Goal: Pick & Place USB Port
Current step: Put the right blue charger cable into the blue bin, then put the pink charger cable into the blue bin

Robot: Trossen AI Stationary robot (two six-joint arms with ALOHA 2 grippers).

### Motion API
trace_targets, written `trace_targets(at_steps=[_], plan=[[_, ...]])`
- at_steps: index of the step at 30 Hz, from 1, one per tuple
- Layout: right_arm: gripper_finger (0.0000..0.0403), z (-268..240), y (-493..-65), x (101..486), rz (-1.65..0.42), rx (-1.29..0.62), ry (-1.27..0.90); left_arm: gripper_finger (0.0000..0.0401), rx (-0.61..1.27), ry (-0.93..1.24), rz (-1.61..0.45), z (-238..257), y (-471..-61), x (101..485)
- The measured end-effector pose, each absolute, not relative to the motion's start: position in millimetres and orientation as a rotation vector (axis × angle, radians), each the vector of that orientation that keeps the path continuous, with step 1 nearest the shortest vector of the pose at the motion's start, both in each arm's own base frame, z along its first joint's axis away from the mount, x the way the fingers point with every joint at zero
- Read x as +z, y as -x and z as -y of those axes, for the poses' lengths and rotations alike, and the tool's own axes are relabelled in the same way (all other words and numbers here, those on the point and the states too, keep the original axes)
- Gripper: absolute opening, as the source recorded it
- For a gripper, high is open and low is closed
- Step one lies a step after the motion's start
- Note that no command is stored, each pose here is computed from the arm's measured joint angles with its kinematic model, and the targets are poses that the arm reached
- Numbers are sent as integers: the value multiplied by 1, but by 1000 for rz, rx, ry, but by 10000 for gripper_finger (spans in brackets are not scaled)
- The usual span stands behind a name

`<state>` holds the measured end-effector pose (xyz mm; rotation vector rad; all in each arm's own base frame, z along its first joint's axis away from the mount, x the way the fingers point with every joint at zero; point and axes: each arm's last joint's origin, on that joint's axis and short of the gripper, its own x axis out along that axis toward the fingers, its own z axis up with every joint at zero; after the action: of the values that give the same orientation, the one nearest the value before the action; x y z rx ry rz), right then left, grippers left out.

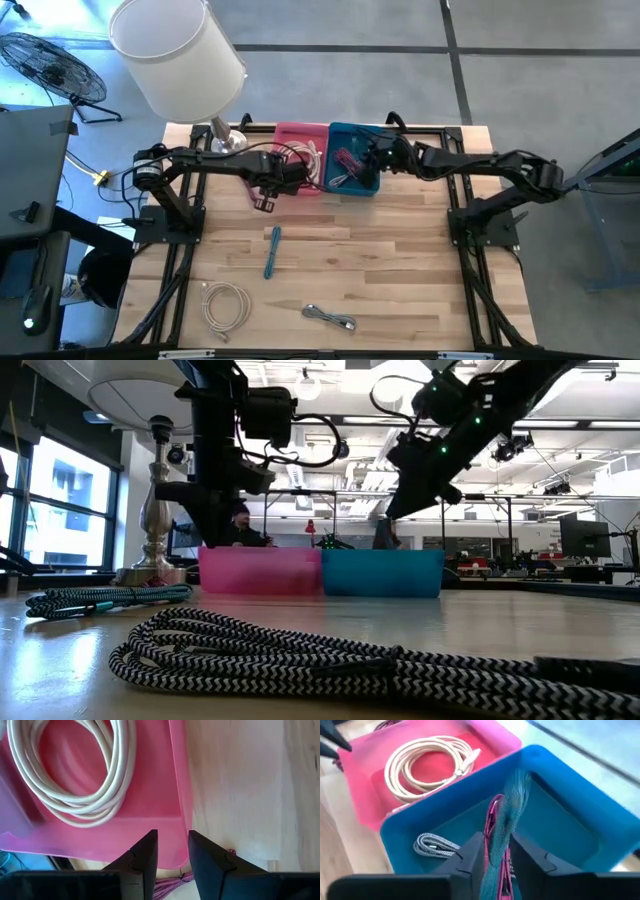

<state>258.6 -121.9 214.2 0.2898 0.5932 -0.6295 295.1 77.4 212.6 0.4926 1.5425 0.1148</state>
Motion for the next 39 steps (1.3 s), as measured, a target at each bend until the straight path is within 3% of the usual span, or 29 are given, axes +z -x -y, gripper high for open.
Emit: trace_targets(at_steps=[10, 17, 25, 39], plan=[[143, 121, -260, 211, -569, -522, -142, 104, 107, -492, -1576, -77, -294, 220], [186, 123, -265, 220, -489, -488, -18, 104, 176, -388, -1657, -76, -290, 266], [208, 120, -267, 221, -474, -359, -11, 104, 147, -94, -1656, -64, -282, 316], [209, 110, -267, 217, -446, -39, -24, 104, -80, -315, -1640, -58, -280, 322]])
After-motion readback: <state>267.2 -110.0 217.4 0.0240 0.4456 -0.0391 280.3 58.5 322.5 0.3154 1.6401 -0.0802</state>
